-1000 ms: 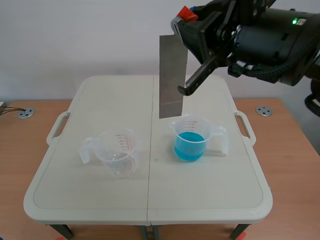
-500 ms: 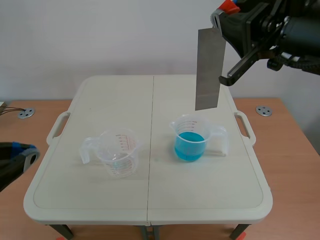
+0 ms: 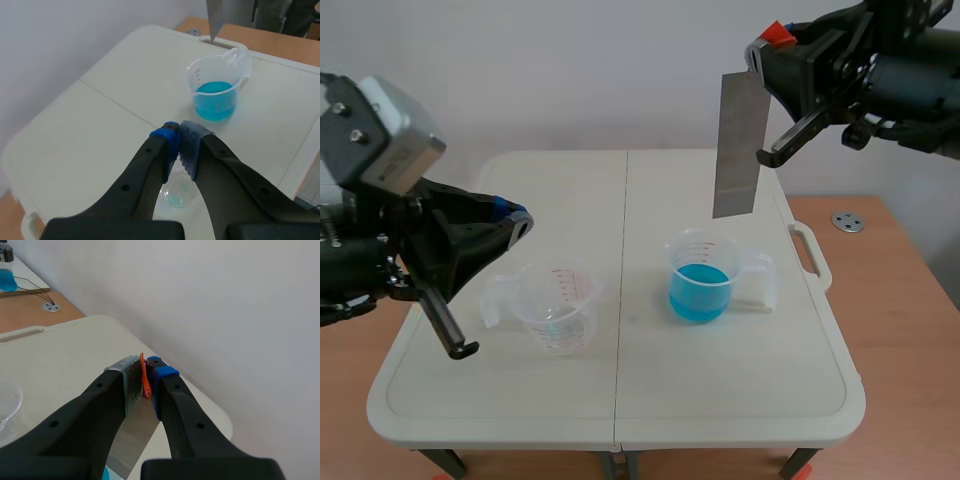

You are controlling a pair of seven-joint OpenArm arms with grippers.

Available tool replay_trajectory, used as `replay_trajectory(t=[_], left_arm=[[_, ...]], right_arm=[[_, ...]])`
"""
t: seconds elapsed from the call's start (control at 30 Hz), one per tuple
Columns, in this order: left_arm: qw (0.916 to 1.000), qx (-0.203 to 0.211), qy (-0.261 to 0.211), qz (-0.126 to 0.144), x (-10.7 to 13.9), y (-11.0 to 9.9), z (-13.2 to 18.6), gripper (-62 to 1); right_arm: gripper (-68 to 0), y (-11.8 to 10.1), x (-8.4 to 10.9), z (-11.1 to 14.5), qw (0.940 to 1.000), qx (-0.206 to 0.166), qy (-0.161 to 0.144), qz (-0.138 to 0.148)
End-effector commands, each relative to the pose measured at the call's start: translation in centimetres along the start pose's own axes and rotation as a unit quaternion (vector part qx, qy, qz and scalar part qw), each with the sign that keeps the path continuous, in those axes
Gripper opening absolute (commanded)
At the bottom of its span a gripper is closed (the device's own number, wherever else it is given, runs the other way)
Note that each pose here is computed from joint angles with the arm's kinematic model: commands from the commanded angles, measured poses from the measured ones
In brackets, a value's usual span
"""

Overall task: Hold the metal plate by the orange handle, dip it into the blue solution, take it out and point at it, then put the plate back in the beaker on the left.
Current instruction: 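Point at the plate with the left hand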

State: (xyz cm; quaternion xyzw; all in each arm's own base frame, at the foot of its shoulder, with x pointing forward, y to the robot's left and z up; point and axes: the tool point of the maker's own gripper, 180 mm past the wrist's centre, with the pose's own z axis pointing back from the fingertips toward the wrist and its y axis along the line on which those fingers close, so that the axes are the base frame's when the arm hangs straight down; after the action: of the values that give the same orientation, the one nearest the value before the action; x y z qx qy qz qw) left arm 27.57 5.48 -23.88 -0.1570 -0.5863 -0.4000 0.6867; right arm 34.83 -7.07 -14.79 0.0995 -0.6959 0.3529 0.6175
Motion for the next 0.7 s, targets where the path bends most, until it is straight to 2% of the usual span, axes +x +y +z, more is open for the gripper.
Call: replay_trajectory(t=[0.0,0.2,0.53,0.67], left_arm=[[0.9998,0.011,-0.016,-0.002,0.8,0.5,-1.0,-59.5],[0.9996,0.005,-0.016,-0.023,0.5,0.3,-4.8,-59.5],[0.9992,0.009,-0.001,-0.038,-0.5,0.4,-9.7,-59.5],[0.9992,0.004,-0.004,-0.04,0.0,0.3,-11.4,-59.5]], right_arm=[[-66.2,-0.6,1.3,-0.2,0.9997,-0.002,-0.023,0.006],[-66.2,-0.7,1.2,-0.2,0.9997,-0.003,-0.026,0.002],[-66.2,-0.1,1.1,-0.5,0.9997,0.007,-0.024,0.002],[-66.2,-0.1,1.1,-0.5,0.9997,0.007,-0.023,0.002]])
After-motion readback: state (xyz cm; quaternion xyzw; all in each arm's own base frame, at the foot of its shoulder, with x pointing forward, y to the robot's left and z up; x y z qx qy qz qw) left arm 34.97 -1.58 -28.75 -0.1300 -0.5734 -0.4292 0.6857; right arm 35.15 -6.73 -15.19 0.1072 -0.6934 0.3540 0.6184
